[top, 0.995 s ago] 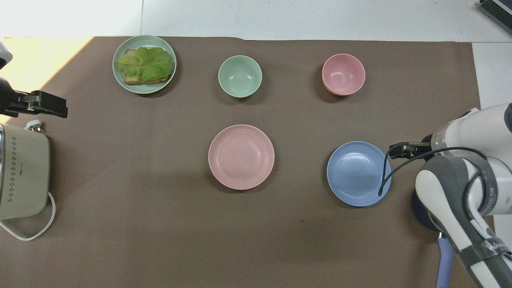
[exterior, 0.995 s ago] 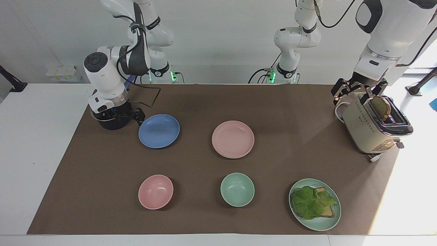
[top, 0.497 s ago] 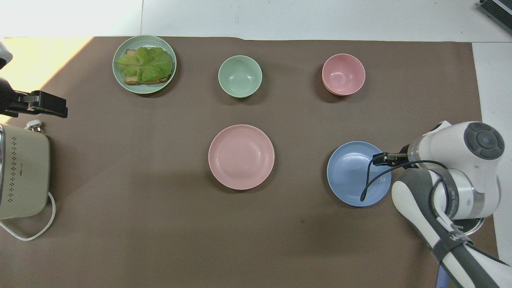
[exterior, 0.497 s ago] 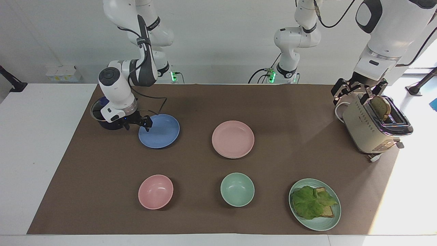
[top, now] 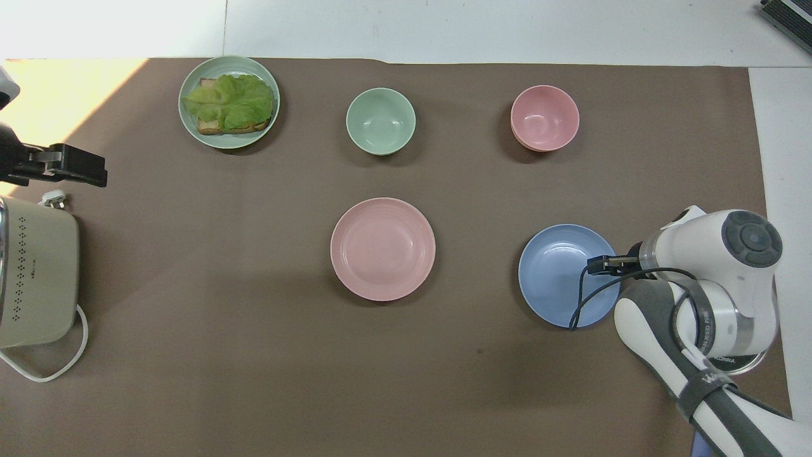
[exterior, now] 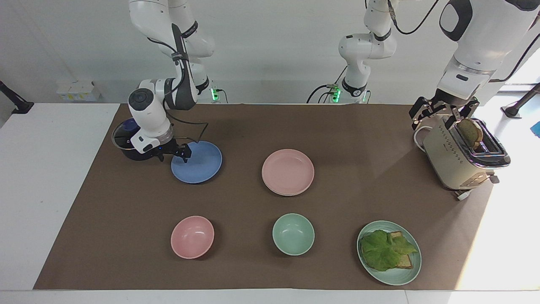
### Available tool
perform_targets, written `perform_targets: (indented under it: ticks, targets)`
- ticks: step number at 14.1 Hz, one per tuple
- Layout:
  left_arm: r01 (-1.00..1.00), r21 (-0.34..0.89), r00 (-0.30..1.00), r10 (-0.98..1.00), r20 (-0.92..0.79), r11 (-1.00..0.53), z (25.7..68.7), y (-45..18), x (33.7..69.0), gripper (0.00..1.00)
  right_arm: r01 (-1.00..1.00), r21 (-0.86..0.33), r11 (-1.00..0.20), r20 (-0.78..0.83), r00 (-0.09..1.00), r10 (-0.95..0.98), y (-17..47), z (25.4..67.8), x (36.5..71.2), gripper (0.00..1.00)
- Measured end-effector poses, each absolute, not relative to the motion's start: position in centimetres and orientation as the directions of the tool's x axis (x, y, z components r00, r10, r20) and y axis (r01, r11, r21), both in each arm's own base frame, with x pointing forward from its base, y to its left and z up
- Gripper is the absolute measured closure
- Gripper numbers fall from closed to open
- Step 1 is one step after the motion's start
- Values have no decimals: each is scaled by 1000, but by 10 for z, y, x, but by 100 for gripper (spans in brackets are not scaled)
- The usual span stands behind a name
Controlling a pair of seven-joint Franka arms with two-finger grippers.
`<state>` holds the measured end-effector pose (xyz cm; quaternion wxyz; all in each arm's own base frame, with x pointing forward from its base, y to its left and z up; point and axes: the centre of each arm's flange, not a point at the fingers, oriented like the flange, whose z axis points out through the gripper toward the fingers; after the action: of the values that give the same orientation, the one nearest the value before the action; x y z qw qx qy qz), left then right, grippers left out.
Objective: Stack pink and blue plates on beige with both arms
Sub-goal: 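Carry the blue plate with the right gripper onto the pink plate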
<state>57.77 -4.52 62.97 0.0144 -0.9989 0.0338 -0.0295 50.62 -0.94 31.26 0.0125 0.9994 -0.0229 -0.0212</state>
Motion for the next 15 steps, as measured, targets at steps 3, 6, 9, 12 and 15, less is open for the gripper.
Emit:
perform_targets:
  ticks: [3, 6, 9, 12, 15]
  targets:
    - [-67, -31, 996, -68, 58, -997, 630, -45, 578, 0, -52, 23, -998, -32, 998, -52, -17, 301, 502, 23]
    - [-67, -31, 996, -68, 58, -997, 630, -45, 578, 0, -88, -10, -996, -35, 996, -88, -17, 294, 502, 61]
    - [-67, -31, 996, -68, 58, -997, 630, -45, 578, 0, -93, -21, -995, -19, 996, -92, -15, 302, 505, 87]
    - [-67, -31, 996, -68, 58, -997, 630, -45, 578, 0, -90, -38, -995, -15, 996, -89, -4, 326, 510, 91]
    - [-67, -31, 996, -68, 58, -997, 630, -45, 578, 0, -82, -64, -995, -34, 996, -80, 17, 377, 527, 95]
